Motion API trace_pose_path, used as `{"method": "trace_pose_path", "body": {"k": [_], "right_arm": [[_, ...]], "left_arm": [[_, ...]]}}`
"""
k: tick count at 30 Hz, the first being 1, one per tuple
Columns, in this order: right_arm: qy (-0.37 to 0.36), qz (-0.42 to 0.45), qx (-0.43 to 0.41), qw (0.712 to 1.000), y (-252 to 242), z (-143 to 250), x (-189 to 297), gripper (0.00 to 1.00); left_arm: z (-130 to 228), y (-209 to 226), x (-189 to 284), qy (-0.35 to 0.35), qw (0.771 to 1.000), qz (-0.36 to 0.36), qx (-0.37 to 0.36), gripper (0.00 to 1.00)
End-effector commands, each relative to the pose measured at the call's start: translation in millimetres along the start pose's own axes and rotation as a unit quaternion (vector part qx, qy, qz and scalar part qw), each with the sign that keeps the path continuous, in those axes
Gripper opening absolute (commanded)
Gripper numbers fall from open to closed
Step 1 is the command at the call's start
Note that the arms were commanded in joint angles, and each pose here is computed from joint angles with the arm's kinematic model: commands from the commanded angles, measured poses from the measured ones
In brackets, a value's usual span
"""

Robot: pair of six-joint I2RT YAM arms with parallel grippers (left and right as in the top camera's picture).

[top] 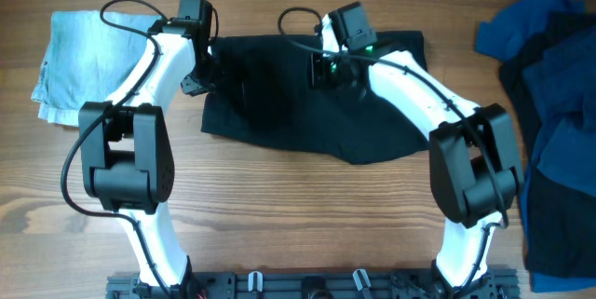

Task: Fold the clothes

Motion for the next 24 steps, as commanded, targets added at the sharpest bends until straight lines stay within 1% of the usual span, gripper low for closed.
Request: {"method": "trace_pose_path", "body": {"k": [1, 2, 3, 4, 5, 6, 8, 10, 12, 14, 18, 22, 24], "right_arm": [[0.014, 0.03, -0.014, 0.999, -17.4, 17.7, -29.1, 0.04], [0.018, 0.033, -0.014, 0.999, -19.4, 20.4, -33.7, 0.04], [0.024, 0.036, -0.015, 0.999, -22.0, 23.3, -39.4, 0.04], [0.028, 0.039, -0.016, 0.999, -24.6, 25.3, -43.9, 0.04], [0.031, 0.041, -0.017, 0.999, -26.6, 26.4, -46.9, 0.04], [0.032, 0.042, -0.017, 0.998, -27.9, 27.1, -48.9, 0.04], [0.033, 0.04, -0.017, 0.999, -27.4, 27.3, -49.2, 0.04], [0.033, 0.037, -0.017, 0.999, -26.6, 27.2, -49.3, 0.04], [0.032, 0.035, -0.019, 0.999, -25.7, 26.5, -49.4, 0.05], [0.031, 0.034, -0.02, 0.999, -25.2, 25.9, -49.5, 0.05], [0.031, 0.034, -0.019, 0.999, -25.2, 25.9, -49.5, 0.05], [0.03, 0.034, -0.018, 0.999, -25.3, 25.9, -49.5, 0.05], [0.03, 0.034, -0.017, 0.999, -25.2, 25.7, -49.5, 0.05]], "left_arm": [[-7.6, 5.5, 12.1, -0.019, 1.0, -0.008, 0.004, 0.32], [-7.7, 5.7, 12.1, -0.019, 1.0, -0.009, 0.004, 0.43], [-8.2, 7.4, 12.1, -0.019, 1.0, -0.009, 0.0, 0.59], [-8.2, 9.4, 12.2, -0.019, 1.0, -0.01, -0.005, 0.73], [-8.4, 13.5, 12.2, -0.018, 1.0, -0.011, -0.01, 0.81], [-8.0, 16.8, 12.1, -0.016, 1.0, -0.012, -0.007, 0.86], [-2.7, 25.1, 10.5, 0.0, 1.0, -0.011, 0.004, 0.9], [10.1, 31.4, 8.3, 0.036, 0.999, 0.002, 0.017, 0.94], [23.2, 25.4, 7.4, 0.073, 0.996, 0.046, 0.026, 0.98], [33.8, 20.0, 7.0, 0.1, 0.992, 0.068, 0.025, 0.98], [64.7, 20.2, -1.0, 0.161, 0.984, 0.069, 0.036, 0.99], [87.2, 17.9, -20.1, 0.185, 0.976, 0.092, 0.066, 1.0], [95.6, 18.9, -32.6, 0.185, 0.975, 0.091, 0.087, 1.0]]}}
Point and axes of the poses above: each gripper's point midway between its finger pads, its own x axis back along the fingers, its own y axis along the line the jaws close on, z = x × y, the point moved 4 cm from there along x, back along the fingers, and after that the axes turned 15 degrees about -x, right-handed, at the moved point
